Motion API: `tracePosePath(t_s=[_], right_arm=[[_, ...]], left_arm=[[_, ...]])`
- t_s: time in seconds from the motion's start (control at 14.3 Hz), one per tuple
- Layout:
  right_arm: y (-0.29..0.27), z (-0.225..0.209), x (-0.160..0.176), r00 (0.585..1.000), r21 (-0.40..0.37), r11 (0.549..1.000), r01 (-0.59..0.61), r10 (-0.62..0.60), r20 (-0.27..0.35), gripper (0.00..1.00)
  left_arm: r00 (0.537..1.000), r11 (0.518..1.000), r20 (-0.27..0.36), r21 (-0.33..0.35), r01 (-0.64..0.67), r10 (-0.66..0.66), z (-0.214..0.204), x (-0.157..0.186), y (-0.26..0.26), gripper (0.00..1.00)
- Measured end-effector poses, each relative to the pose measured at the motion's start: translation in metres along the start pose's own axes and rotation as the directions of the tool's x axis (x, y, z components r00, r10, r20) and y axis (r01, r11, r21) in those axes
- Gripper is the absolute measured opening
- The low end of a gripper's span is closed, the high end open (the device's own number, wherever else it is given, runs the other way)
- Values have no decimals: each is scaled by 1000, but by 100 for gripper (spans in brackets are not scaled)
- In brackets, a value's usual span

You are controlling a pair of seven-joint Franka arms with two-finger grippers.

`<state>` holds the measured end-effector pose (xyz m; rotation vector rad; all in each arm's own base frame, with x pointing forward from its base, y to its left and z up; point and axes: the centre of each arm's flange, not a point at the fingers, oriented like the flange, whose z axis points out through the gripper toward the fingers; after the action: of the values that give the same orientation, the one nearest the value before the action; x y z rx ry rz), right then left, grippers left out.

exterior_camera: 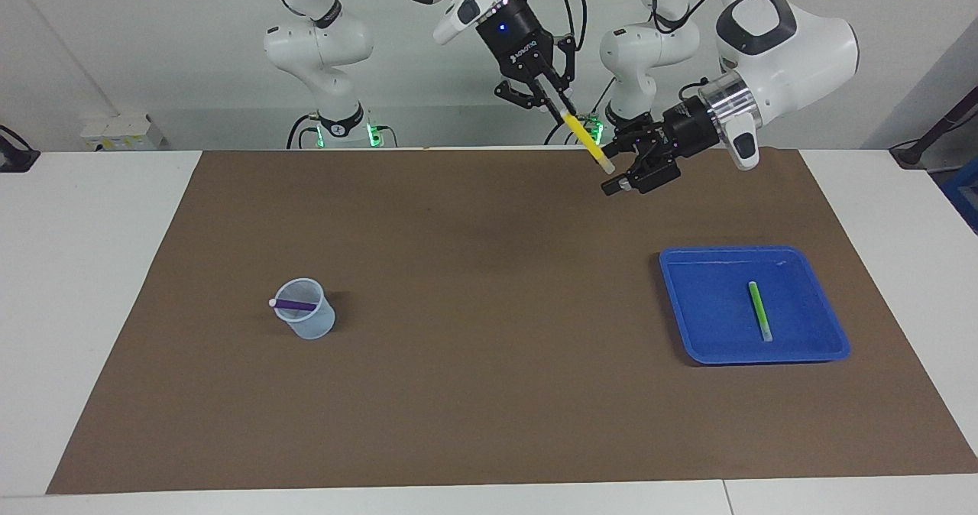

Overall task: Right arm passes pens to left for tray arrangement
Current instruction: 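Carry the yellow pen to the open left gripper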

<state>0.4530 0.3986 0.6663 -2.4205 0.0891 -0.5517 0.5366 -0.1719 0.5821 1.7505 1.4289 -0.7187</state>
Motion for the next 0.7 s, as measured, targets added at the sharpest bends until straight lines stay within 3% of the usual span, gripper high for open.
tracePosePath(t_s=[0.28,0.35,0.42,0.7], right_arm=[[3,10,-1,1000,-5,1000,-8,8,16,19],[4,11,-1,1000,-6,1000,-8,9,18,19],[4,11,-1,1000,-6,1000,-9,9,18,19],[3,11,-1,1000,-5,1000,-8,8,19,19]], left_arm=[[1000,1000,1,1,24,-24,-1,-7,-2,85],[1000,1000,1,3,25,-25,-2,-8,-3,80],[1000,1000,2,4,26,-26,-3,-8,-3,69],[999,999,6,14,32,-32,-6,-5,-4,59]])
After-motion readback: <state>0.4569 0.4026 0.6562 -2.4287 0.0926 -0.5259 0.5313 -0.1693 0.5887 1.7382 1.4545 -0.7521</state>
